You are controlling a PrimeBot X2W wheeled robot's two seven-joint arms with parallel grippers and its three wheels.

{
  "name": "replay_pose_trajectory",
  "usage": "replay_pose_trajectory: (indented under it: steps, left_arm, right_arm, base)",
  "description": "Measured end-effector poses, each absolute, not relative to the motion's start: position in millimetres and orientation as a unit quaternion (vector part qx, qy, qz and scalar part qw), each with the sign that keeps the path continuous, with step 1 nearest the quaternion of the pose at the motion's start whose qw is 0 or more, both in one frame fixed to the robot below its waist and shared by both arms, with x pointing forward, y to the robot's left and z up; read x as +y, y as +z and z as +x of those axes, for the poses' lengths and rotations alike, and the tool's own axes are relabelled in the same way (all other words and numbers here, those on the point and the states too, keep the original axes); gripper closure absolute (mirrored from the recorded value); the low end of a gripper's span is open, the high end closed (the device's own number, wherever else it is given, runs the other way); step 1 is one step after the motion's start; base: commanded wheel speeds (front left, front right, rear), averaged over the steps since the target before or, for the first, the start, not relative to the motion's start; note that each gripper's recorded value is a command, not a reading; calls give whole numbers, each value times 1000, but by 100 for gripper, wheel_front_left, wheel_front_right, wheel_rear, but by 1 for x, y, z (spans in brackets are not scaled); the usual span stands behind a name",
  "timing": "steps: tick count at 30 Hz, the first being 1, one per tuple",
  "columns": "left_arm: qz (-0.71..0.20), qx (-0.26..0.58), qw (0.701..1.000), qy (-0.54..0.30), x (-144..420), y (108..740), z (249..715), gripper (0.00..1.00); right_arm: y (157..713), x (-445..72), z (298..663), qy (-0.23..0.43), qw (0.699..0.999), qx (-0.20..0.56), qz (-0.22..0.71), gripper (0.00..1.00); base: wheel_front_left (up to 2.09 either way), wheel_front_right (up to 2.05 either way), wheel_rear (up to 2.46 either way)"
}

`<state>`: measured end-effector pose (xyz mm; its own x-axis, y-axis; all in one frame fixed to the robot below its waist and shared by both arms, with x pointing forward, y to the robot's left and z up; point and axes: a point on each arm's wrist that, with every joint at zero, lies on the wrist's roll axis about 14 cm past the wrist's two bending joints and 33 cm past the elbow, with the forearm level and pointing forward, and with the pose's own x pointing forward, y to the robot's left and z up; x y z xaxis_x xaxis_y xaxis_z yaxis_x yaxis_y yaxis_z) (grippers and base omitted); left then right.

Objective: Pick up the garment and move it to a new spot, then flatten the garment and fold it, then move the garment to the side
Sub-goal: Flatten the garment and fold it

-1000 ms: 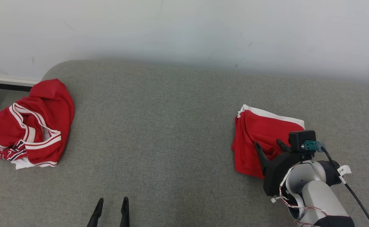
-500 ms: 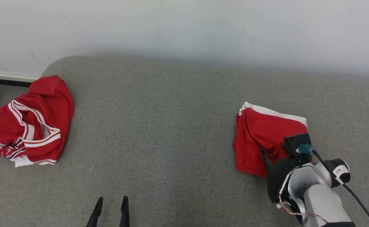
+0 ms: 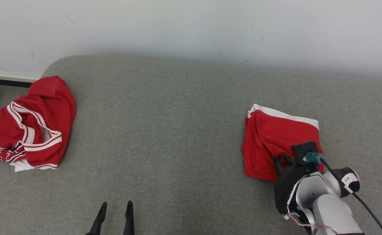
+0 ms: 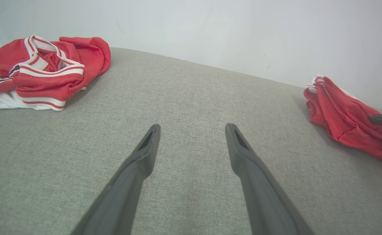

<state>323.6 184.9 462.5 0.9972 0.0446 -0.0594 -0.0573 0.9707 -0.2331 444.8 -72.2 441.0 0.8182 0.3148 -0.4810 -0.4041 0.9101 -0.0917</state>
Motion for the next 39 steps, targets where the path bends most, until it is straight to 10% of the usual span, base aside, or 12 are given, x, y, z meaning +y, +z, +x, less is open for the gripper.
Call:
replay_pose_trajectory:
  steps: [4,37,38,39]
  left_arm:
    - [-118,26,992,26,185,463,324,0]
    - [-118,17,992,30,187,468,319,0]
    - [-118,16,992,30,187,468,319,0]
    - [-118,16,992,30,188,468,318,0]
  right_arm:
    - [440,-73,444,188,948,240,-95,100]
    - [427,-17,409,270,921,272,-64,100]
    - [427,-16,408,272,921,272,-63,75]
    - [427,-15,408,274,921,271,-61,0]
  base:
    - [0,0,0]
    - [0,0,0]
    - [0,0,0]
    - [0,0,0]
